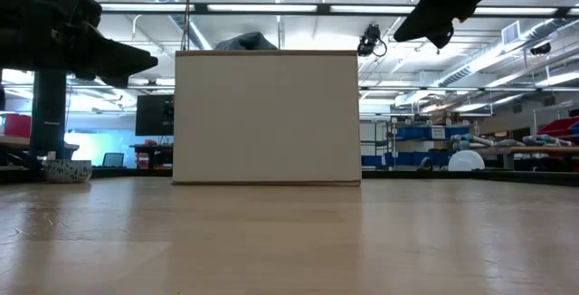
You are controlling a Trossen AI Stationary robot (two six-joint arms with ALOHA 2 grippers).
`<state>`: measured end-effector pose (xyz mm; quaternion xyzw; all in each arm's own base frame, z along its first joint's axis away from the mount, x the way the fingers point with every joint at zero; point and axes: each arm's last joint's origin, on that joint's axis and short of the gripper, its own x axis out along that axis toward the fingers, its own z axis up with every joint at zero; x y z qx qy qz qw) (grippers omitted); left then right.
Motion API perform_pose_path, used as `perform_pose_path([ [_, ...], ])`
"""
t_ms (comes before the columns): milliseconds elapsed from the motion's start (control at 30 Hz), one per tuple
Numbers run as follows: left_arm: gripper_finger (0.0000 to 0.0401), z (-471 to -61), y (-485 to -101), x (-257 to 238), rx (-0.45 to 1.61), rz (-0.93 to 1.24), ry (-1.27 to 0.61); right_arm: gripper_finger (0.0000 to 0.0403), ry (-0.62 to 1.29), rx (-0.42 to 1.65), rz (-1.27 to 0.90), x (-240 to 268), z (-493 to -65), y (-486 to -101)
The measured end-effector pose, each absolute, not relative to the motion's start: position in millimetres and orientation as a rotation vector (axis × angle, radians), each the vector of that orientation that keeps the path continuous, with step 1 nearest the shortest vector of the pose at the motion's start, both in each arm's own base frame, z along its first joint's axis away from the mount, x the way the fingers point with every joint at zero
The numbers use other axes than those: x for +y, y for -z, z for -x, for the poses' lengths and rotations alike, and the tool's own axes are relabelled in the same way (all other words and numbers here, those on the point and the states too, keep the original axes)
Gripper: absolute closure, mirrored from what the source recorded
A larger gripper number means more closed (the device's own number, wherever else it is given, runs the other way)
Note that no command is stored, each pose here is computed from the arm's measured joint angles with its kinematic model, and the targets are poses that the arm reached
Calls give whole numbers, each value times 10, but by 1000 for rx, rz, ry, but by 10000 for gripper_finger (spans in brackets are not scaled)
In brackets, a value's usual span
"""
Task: Sort clothes
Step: Return to Home Position
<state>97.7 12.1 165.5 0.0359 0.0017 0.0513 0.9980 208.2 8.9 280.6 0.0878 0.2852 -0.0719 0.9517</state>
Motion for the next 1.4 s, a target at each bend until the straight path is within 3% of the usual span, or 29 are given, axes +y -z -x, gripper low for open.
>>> perform_pose_path([
  [300, 270, -978, -1656, 120, 3, -68, -102, 387, 154, 599, -195, 74, -2073, -2770],
  [667, 270, -978, -1657, 120, 1, -67, -101, 380, 50, 453, -316, -244, -1708, -2088],
  [800, 270, -978, -1658, 120, 1, -68, -101, 383, 111, 365, -372, -342, -1493, -1848],
  [967, 270, -978, -1658, 120, 0, -68, -101, 384, 69, 146, -396, -269, -1324, -1574],
  [1100, 270, -977, -1661, 119, -3, -67, -100, 385, 33, 160, -413, -150, -1311, -1524],
  [1400, 270, -977, -1675, 119, -16, -68, -100, 384, 237, 223, -318, 117, -1274, -1414],
])
